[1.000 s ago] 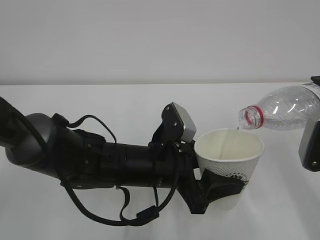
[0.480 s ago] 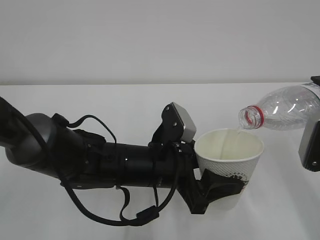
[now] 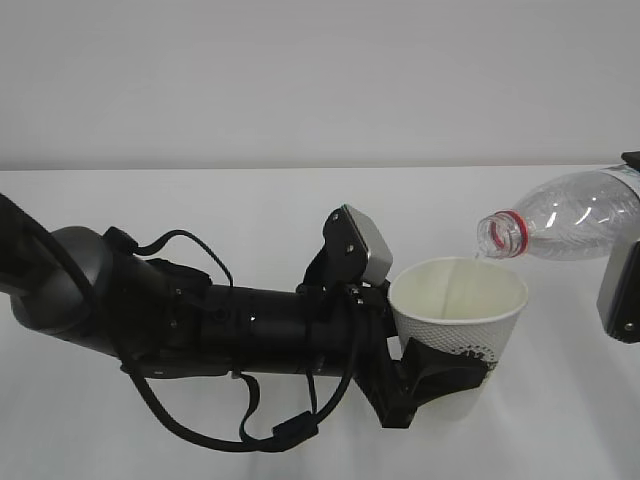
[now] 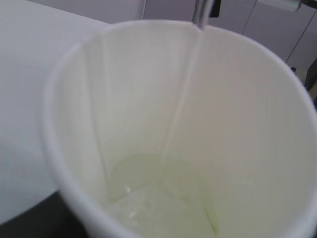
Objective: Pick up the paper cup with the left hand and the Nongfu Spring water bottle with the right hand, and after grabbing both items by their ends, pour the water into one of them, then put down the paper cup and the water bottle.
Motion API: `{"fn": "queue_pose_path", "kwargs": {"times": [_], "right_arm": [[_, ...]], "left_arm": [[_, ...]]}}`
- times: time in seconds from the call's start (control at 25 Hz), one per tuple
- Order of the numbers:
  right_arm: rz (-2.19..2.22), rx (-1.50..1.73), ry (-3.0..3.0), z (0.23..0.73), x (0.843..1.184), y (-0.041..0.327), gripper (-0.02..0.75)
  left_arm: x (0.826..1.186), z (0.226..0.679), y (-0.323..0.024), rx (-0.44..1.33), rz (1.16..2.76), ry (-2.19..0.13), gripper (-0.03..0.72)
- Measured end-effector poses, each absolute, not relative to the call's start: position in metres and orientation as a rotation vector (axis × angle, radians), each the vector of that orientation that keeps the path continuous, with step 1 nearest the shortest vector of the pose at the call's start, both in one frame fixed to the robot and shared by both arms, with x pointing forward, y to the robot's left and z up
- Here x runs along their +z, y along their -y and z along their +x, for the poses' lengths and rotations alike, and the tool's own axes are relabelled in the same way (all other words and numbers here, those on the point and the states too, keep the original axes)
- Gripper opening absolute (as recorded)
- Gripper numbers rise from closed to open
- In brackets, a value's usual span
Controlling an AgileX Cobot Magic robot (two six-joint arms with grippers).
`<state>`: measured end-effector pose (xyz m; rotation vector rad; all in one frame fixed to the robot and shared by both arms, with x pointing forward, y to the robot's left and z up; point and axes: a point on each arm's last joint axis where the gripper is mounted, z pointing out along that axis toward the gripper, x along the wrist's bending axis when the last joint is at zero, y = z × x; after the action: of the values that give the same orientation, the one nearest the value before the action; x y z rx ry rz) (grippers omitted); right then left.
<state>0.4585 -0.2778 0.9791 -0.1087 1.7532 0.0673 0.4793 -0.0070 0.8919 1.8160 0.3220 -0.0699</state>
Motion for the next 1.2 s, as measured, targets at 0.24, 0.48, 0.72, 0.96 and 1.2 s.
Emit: {"fn": "queue_pose_path", "kwargs": {"times": [0.24,0.48,0.72,0.96,1.2], "right_arm": [[-0.109,0.067,-1.751,0.4585,0.9793,0.2778,0.404],[-0.109,0.067,-1.75,0.4585,0.9793,0.2778,0.404],[-0.108,0.068,-1.738,0.4587,0.9804,0.2777,0.404],[-0.108,0.068,-1.736,0.4587,0.9806,0.2777,0.404],[-0.108,0.068,-1.736,0.4587,0.9806,0.2777,0.404]], "left_arm": [[0.8919,0.4793,0.007,-0.07,1.816,-0.322,0.491],[0.8919,0.4793,0.007,-0.07,1.816,-0.322,0.491],[0.892,0.4794,0.007,-0.07,1.815,-0.323,0.491],[0.8921,0.4797,0.0069,-0.068,1.813,-0.328,0.491],[0.8922,0.4799,0.0069,-0.068,1.812,-0.33,0.491]]}}
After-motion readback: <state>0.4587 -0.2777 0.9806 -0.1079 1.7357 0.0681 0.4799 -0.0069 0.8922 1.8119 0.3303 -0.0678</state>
